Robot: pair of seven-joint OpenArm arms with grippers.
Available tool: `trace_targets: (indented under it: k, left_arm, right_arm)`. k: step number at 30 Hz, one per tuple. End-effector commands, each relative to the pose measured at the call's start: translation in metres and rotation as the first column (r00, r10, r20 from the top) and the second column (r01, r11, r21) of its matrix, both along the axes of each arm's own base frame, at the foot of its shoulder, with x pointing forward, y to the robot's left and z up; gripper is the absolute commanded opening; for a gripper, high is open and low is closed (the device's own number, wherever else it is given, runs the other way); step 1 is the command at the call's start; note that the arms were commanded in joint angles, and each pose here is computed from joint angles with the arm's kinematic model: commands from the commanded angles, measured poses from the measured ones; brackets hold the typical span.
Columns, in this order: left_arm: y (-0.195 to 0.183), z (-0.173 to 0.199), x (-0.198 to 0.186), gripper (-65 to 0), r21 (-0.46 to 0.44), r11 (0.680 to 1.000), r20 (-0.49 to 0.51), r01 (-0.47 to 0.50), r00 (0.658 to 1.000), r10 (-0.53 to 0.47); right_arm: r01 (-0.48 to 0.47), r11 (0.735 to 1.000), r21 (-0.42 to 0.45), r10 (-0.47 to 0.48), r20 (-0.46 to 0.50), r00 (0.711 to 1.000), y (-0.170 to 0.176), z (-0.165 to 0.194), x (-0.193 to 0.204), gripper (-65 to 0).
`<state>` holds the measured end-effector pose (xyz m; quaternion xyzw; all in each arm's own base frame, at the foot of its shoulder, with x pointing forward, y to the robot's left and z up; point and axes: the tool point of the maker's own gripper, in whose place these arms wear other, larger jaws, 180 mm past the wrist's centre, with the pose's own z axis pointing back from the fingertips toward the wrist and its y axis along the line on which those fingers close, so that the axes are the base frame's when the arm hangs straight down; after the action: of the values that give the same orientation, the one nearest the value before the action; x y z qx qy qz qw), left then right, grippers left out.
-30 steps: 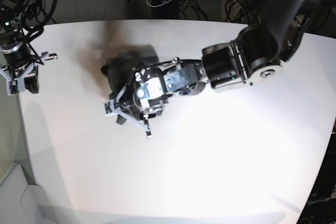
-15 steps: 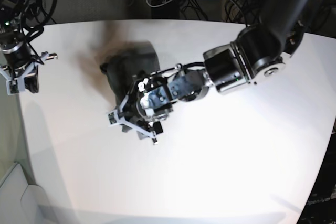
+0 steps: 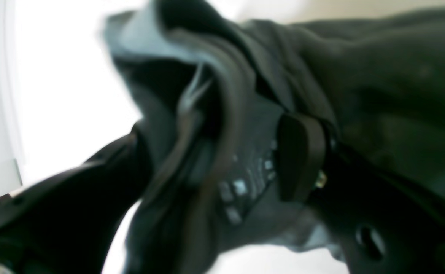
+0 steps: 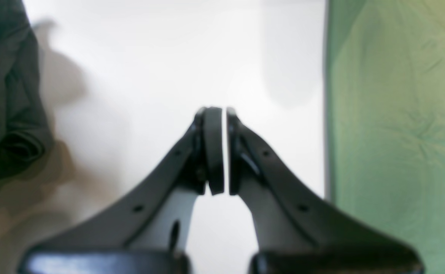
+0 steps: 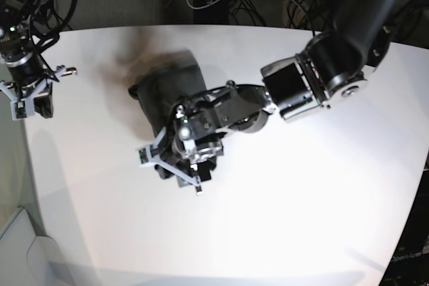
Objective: Layout the t-shirt on the table in an organized manner, then fold the t-shirt properly
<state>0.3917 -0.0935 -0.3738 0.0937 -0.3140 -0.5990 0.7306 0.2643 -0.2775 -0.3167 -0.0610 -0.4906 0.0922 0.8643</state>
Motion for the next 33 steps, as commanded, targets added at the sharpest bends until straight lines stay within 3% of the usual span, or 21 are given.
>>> trace_targets:
  k: [1, 16, 20, 24, 28, 33]
  left_arm:
    - [-0.005, 0.022, 0.015, -21.2, -0.028, 1.0, 0.055, -0.001, 0.998, 0.002]
    - [0.019, 0.05, 0.049, -21.1, -0.006, 0.999, 0.133, -0.036, 0.99, 0.037]
    - [0.061, 0.072, 0.07, -21.1, -0.081, 0.981, 0.128, -0.177, 0.974, 0.187]
    - [0.12, 0.09, 0.073, -21.2, -0.182, 0.922, 0.099, -0.34, 0.927, 0.362]
    - [0.194, 0.09, 0.053, -21.5, -0.238, 0.82, 0.039, -0.521, 0.838, 0.544]
    - [0.271, 0.075, 0.004, -21.5, -0.269, 0.697, -0.009, -0.664, 0.726, 0.688]
  right_arm:
    - [-0.012, 1.0, -0.008, 0.012, 0.058, 0.998, 0.0, 0.016, 0.007, -64.6]
    - [-0.013, 1.0, -0.005, 0.013, 0.057, 0.998, 0.0, 0.015, 0.007, -64.6]
    - [-0.04, 0.999, 0.032, 0.039, 0.032, 0.999, 0.014, 0.002, 0.01, -64.7]
    - [-0.119, 0.988, 0.101, 0.12, -0.006, 0.993, 0.051, -0.021, 0.015, -64.8]
    - [-0.164, 0.97, 0.179, 0.17, -0.021, 0.985, 0.082, -0.038, 0.026, -64.9]
    - [-0.174, 0.955, 0.24, 0.189, -0.042, 0.981, 0.101, -0.054, 0.032, -64.9]
